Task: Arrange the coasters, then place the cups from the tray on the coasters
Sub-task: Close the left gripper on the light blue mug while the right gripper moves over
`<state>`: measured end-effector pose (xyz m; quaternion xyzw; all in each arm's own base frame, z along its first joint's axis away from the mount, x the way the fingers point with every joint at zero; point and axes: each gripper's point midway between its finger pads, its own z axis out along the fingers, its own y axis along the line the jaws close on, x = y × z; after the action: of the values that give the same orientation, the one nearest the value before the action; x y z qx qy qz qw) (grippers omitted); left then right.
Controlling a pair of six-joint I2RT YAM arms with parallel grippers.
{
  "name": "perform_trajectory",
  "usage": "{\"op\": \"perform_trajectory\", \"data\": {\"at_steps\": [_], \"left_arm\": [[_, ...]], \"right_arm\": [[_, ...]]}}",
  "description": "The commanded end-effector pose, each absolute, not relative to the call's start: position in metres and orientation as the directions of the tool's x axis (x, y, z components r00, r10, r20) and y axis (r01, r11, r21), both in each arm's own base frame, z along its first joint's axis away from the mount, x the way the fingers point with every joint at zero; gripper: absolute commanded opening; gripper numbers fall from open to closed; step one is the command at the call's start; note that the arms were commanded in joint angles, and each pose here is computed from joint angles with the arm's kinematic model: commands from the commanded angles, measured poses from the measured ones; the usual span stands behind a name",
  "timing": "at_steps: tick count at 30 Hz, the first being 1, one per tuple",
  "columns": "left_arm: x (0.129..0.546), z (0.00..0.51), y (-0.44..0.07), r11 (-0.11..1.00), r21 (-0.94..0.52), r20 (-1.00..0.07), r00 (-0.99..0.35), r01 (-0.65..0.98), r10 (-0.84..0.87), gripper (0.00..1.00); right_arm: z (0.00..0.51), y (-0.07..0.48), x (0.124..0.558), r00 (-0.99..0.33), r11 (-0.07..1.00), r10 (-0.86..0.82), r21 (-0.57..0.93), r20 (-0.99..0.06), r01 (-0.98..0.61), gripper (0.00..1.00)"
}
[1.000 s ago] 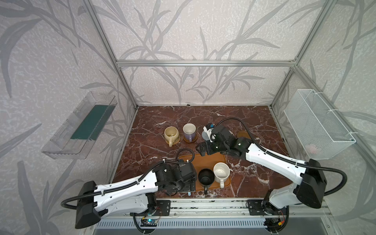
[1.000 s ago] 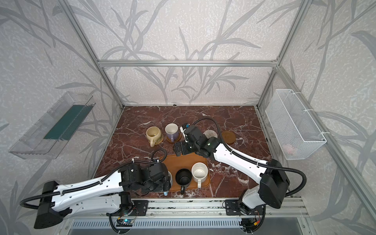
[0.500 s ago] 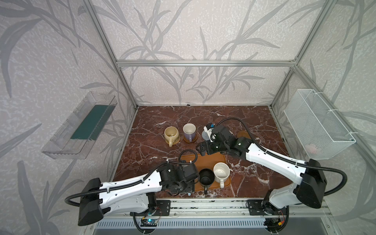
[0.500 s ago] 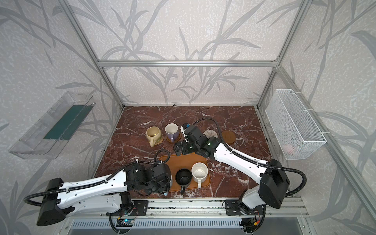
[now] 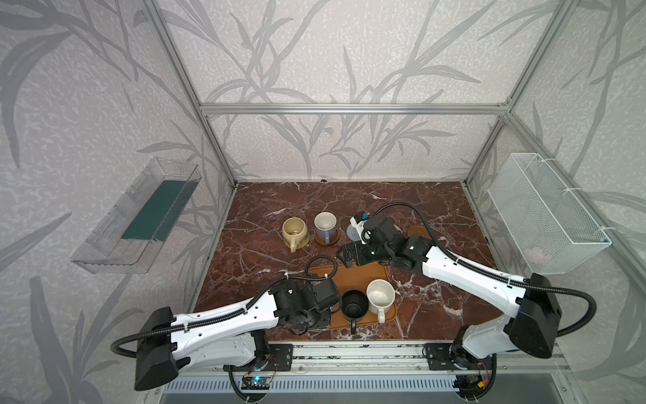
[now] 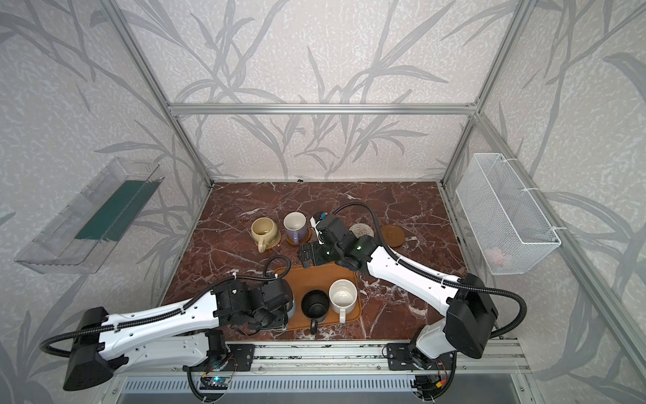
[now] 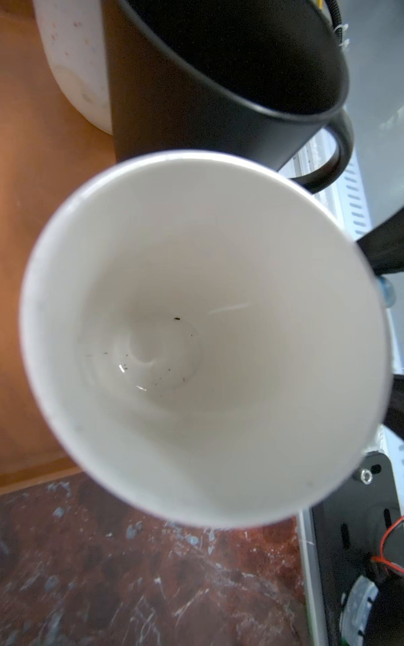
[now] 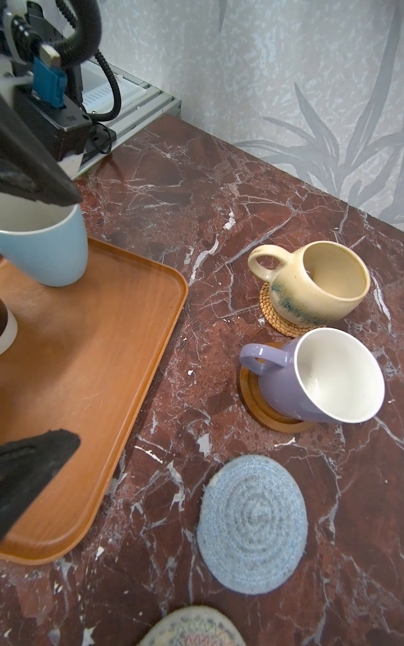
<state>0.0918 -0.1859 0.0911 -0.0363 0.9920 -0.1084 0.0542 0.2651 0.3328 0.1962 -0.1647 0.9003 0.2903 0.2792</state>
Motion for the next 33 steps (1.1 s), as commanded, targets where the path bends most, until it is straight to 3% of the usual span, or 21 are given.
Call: {"op": "perform_trajectory", "data": {"at_steps": [1, 5, 13, 22, 33], "left_arm": [[0.099, 0.092, -0.172, 0.986, -0.154, -0.134, -0.988, -0.056, -0.077, 0.39], [0.11, 0.101, -0.163, 0.994, -0.103, -0.192, -0.98, -0.026, -0.046, 0.33], [0.109, 0.094, -0.17, 0.995, -0.103, -0.164, -0.986, 0.009, -0.008, 0.32], [0.111, 0.089, -0.173, 0.997, -0.062, -0.146, -0.989, 0.042, 0.032, 0.31], [0.111, 0.079, -0.171, 0.999, -0.011, -0.103, -0.994, 0.037, 0.035, 0.26]], "right_arm": [[0.197, 0.329, 0.263, -0.798, 0.778, -0.127, 0.44, -0.589, -0.448, 0.99], [0.197, 0.327, 0.263, -0.797, 0.782, -0.125, 0.435, -0.591, -0.446, 0.99], [0.199, 0.327, 0.255, -0.811, 0.767, -0.133, 0.459, -0.57, -0.448, 1.0], [0.195, 0.318, 0.216, -0.843, 0.708, -0.222, 0.514, -0.49, -0.485, 1.0], [0.174, 0.286, 0.205, -0.834, 0.759, -0.233, 0.443, -0.5, -0.478, 0.99]]}}
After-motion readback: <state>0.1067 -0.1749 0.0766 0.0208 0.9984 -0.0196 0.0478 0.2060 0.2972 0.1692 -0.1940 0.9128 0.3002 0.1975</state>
